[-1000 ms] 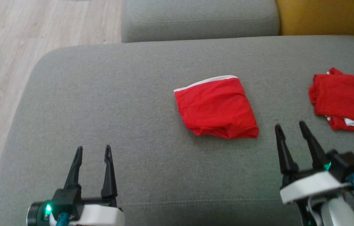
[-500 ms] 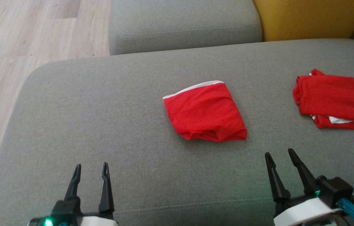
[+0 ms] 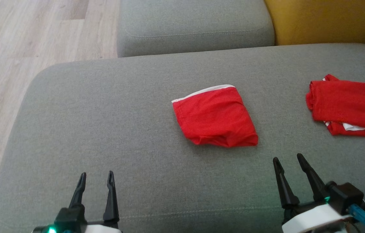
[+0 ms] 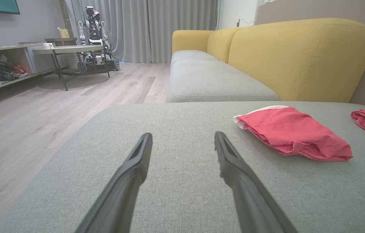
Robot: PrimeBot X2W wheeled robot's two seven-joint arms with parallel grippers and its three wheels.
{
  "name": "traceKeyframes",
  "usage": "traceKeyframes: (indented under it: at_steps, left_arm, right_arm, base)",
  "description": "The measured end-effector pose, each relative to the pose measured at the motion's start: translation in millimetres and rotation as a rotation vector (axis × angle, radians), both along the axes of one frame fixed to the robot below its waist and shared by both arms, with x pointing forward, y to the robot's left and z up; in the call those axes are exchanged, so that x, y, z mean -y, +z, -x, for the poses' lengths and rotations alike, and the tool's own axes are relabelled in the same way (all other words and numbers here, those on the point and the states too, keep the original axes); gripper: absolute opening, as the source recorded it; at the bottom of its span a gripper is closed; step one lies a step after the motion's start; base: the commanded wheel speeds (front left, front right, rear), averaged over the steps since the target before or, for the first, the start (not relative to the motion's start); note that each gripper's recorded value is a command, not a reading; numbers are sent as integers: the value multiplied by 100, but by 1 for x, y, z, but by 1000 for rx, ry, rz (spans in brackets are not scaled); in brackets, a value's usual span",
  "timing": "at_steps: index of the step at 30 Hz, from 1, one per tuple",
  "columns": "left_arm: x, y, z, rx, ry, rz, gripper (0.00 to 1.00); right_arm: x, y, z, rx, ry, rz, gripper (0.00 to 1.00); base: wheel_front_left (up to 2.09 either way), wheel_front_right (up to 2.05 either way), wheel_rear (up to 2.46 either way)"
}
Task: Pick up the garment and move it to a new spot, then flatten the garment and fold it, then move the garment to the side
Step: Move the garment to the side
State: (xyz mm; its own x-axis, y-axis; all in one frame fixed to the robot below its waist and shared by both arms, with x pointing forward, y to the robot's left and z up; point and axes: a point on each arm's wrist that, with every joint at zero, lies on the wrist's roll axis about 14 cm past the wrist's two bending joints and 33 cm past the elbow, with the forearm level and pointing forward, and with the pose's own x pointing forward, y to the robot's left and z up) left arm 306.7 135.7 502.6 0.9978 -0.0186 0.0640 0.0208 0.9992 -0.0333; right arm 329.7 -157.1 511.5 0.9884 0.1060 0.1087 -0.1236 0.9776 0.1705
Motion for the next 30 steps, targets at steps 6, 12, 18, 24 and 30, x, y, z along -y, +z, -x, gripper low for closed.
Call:
traceKeyframes:
  at_steps: [6, 12, 18, 24, 30]
  left_arm:
    - [-2, -4, 1, -14, 8, 0, 100]
    - [0, -10, 3, -37, 7, 6, 100]
    - [0, -19, 8, -69, 7, 16, 100]
    - [4, -16, -6, -66, -2, 29, 100]
    - [-1, -9, -29, -48, 14, 34, 100]
  right_arm:
    - [-5, -8, -2, -25, 15, 0, 100]
    - [-19, -30, -26, -107, 55, -39, 100]
    - [-47, -51, -74, -206, 136, -25, 100]
    - [-28, -50, -132, -242, 128, 56, 100]
    - [-23, -59, -186, -305, 127, 93, 100]
  base:
    - [0, 0, 0]
    - [0, 0, 0]
    - [0, 0, 0]
    - [0, 0, 0]
    - [0, 0, 0]
